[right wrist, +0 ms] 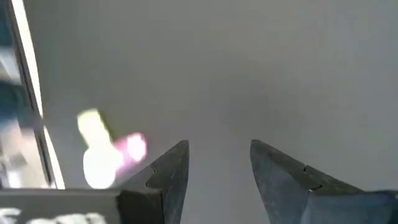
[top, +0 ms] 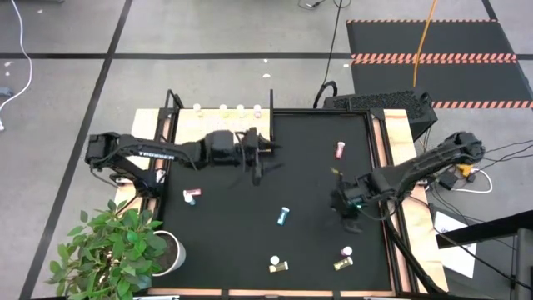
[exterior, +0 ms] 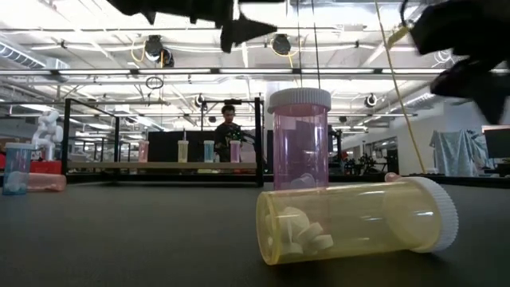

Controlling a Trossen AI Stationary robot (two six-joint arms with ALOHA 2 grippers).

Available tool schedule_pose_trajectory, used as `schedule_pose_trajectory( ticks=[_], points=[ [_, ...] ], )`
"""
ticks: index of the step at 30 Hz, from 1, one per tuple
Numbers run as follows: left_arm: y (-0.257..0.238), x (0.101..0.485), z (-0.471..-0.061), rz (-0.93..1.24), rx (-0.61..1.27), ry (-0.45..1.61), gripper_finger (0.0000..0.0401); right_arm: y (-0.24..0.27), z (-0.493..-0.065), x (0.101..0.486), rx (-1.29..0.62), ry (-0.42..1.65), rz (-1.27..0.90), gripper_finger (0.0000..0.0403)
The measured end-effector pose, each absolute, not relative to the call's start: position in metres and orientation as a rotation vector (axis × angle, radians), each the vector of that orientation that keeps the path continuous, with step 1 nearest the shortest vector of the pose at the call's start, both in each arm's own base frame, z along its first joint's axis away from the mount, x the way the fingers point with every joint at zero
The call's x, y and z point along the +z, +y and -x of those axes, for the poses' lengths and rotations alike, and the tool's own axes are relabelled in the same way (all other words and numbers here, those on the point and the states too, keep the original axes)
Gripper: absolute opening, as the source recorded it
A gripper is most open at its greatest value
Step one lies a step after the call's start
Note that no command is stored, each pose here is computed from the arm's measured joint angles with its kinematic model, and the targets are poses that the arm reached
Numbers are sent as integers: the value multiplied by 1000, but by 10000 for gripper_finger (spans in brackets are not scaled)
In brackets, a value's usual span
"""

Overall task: Pick and place medicine bottles onto shelf by color
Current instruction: Put the right purple pill bottle on the shelf aligned with the other purple pill bottle

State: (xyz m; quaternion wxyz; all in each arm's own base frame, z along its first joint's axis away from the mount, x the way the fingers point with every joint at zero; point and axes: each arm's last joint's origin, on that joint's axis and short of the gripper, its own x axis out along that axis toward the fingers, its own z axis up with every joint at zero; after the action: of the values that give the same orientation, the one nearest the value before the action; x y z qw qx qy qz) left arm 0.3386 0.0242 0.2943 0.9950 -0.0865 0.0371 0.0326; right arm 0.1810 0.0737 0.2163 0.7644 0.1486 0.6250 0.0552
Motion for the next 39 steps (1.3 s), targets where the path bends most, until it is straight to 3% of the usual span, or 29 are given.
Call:
schedule_pose_trajectory(
  ticks=[7, 17, 23, 39],
  points=[
    [-29, 279, -354, 183, 99, 126, 312, 91, -144, 221, 358, 1252, -38, 164],
    [-53, 270, -352, 228, 148, 173, 312, 122, -126, 163, 709, 855, -103, 164],
    [-58, 271, -350, 252, 136, 169, 312, 119, -116, 131, 602, 908, -133, 164],
    [-47, 272, -352, 256, 168, 160, 312, 129, -129, 109, 442, 825, -49, 165]
  ],
)
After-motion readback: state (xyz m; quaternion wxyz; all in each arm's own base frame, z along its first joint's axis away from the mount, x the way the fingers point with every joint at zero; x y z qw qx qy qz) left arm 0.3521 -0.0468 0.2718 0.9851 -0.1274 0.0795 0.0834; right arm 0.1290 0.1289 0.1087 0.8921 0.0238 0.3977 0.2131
